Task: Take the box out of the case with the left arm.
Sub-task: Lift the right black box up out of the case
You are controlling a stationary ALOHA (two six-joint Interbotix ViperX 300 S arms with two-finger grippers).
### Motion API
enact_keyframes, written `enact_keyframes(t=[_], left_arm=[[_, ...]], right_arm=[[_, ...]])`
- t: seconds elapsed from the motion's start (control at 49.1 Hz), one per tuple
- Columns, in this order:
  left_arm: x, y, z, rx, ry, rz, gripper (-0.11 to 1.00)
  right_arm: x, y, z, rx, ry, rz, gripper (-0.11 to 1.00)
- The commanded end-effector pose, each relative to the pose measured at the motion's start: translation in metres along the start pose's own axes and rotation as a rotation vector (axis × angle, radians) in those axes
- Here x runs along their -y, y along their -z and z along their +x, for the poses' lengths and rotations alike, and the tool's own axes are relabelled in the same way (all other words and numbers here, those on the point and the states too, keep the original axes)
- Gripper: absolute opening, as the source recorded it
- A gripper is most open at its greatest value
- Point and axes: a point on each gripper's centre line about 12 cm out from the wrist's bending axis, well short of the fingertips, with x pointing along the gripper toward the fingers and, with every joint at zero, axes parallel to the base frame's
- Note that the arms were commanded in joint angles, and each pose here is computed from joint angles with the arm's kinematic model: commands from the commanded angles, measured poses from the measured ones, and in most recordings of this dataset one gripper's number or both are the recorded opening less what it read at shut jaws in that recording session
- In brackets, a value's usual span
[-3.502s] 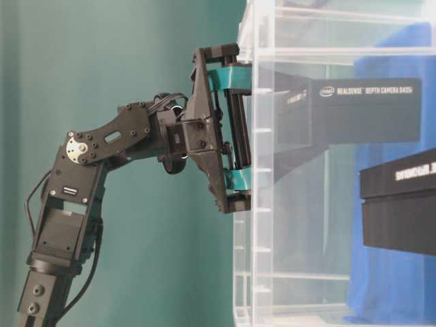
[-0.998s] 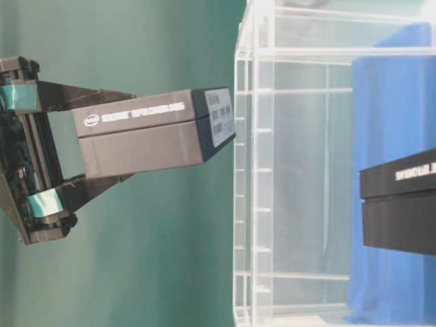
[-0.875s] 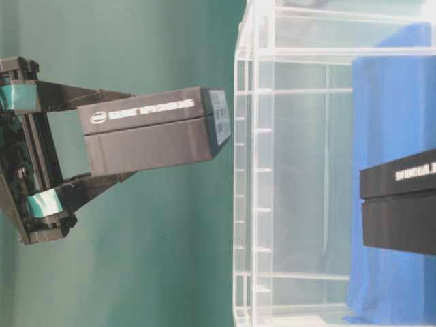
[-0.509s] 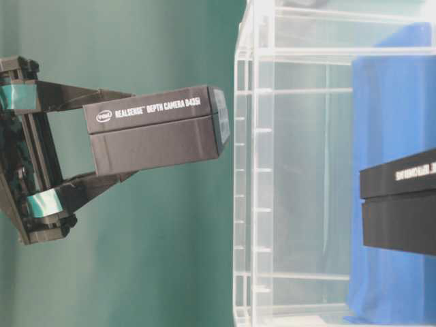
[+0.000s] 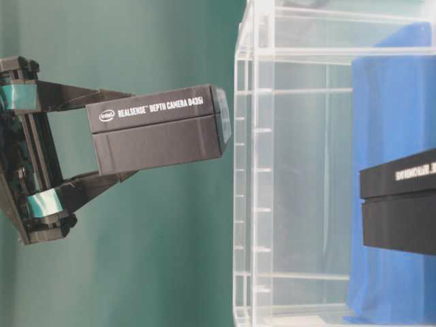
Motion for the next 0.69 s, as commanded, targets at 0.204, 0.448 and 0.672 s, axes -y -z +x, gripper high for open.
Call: enact_keyframes(t=[0.204,0.448,0.672], left_arm=[[-0.001,0.001,-0.039,0.027,0.087,-0.005,0.61],[0.004,0.021,-0.045,0.014,0.100,-0.021,0.61],[0.010,0.049,-0.047,-0.007,0.109,-0.033,0.61]], right_arm=[[0.001,-0.004,-0.007,0.020,0.000,0.005,-0.01],[0.001,-0.004,-0.007,0.021,0.000,0.005,-0.01],[0.001,-0.004,-0.007,0.020,0.000,0.005,-0.01]])
